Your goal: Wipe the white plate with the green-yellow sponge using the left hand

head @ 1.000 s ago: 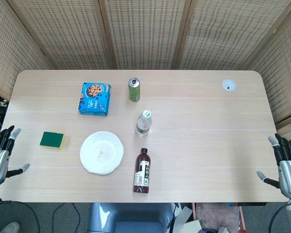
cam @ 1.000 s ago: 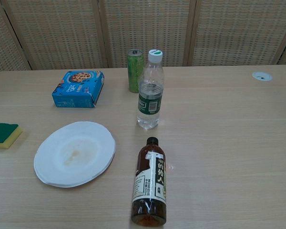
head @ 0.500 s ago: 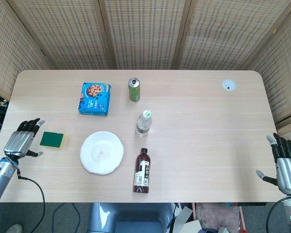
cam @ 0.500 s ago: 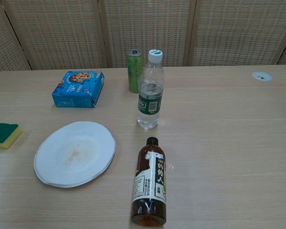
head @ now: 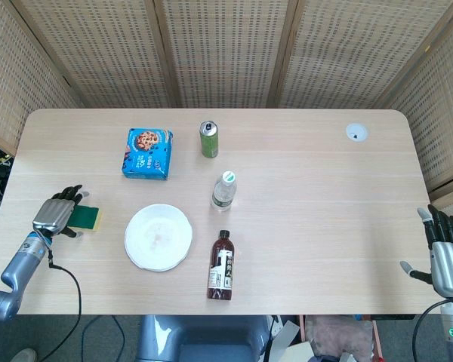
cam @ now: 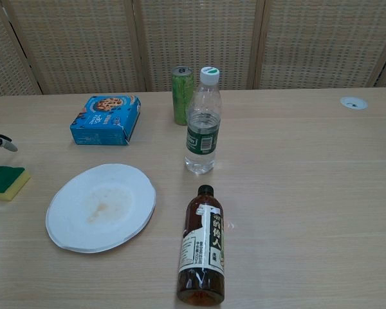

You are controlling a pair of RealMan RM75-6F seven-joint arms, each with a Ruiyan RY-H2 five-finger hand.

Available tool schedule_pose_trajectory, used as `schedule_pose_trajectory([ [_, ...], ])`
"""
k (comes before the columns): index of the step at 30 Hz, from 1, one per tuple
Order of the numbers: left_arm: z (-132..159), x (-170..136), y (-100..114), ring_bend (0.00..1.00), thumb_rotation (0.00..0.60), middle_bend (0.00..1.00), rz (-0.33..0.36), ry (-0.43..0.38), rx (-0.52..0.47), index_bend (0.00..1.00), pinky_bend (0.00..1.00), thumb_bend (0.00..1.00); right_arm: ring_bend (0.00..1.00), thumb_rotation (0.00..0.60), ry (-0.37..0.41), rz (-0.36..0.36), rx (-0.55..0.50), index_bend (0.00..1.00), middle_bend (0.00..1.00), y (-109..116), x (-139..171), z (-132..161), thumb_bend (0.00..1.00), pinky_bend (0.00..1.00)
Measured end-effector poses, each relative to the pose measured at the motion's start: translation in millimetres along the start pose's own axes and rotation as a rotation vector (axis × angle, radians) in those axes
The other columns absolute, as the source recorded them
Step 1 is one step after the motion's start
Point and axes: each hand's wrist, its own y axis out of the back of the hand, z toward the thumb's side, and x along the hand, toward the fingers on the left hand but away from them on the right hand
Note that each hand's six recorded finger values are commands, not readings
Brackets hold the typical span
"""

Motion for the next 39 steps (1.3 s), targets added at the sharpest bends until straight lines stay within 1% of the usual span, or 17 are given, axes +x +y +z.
schedule_pose_trajectory([
  [3,3,6,-3,0.08,0.600,0.11,-0.012,-0.001,-0.001,0.20,0.20,0.02,0.00,0.600,-0.004,0.004,0.005,0.00,0.00,-1,-1,-1,0.00,0.00],
  [5,6,10,-5,0.12,0.600,0.17,-0.021,-0.004,0.005,0.26,0.23,0.03,0.00,0.600,-0.006,0.004,0.007,0.00,0.00,-2,-1,-1,0.00,0.00],
  [6,8,11,-6,0.15,0.600,0.21,-0.024,-0.007,0.007,0.30,0.25,0.03,0.00,0.600,-0.007,0.005,0.009,0.00,0.00,-2,-1,-1,0.00,0.00],
  [7,9,13,-7,0.18,0.600,0.25,-0.023,-0.009,0.009,0.35,0.28,0.04,0.00,0.600,-0.009,0.005,0.009,0.00,0.00,-2,-1,-1,0.00,0.00],
  [10,11,16,-7,0.24,0.600,0.32,-0.016,-0.013,0.024,0.43,0.35,0.08,0.00,0.600,-0.013,0.004,0.011,0.00,0.00,-2,-2,-2,0.00,0.00],
  [13,12,18,-8,0.27,0.600,0.35,-0.009,-0.012,0.034,0.47,0.37,0.10,0.00,0.600,-0.017,0.005,0.011,0.00,0.00,-3,-2,-2,0.00,0.00],
  [16,13,18,-6,0.27,0.600,0.36,0.000,-0.015,0.026,0.47,0.38,0.10,0.00,0.600,-0.017,0.006,0.009,0.00,0.00,-2,-2,-3,0.00,0.00],
  [20,15,16,4,0.27,0.600,0.36,0.045,-0.039,0.004,0.48,0.38,0.10,0.00,0.600,-0.016,0.003,0.006,0.00,0.00,-1,-2,-2,0.00,0.00],
  [23,22,10,18,0.27,0.600,0.36,0.101,-0.087,0.000,0.48,0.38,0.10,0.00,0.600,-0.014,0.002,0.003,0.00,0.00,0,-1,-2,0.00,0.00],
  [26,37,1,32,0.27,0.600,0.36,0.151,-0.167,0.002,0.48,0.38,0.10,0.00,0.600,-0.012,0.002,0.000,0.00,0.00,1,-1,-2,0.00,0.00],
  [30,71,-18,45,0.27,0.600,0.36,0.195,-0.308,0.011,0.48,0.38,0.10,0.00,0.600,-0.009,0.001,-0.003,0.00,0.00,2,0,-1,0.00,0.00],
  [35,122,-40,53,0.27,0.600,0.36,0.198,-0.468,0.038,0.49,0.38,0.10,0.00,0.600,-0.008,0.000,-0.008,0.00,0.00,3,0,-2,0.00,0.00],
  [36,138,-46,54,0.27,0.600,0.36,0.194,-0.509,0.065,0.49,0.38,0.10,0.00,0.600,-0.009,0.001,-0.010,0.00,0.00,3,0,-2,0.00,0.00],
  [38,152,-49,54,0.27,0.600,0.36,0.187,-0.542,0.105,0.49,0.38,0.10,0.00,0.600,-0.010,0.002,-0.011,0.00,0.00,3,0,-2,0.00,0.00],
  [39,162,-51,52,0.27,0.600,0.36,0.177,-0.565,0.141,0.50,0.38,0.10,0.00,0.600,-0.011,0.002,-0.013,0.00,0.00,3,0,-3,0.00,0.00],
])
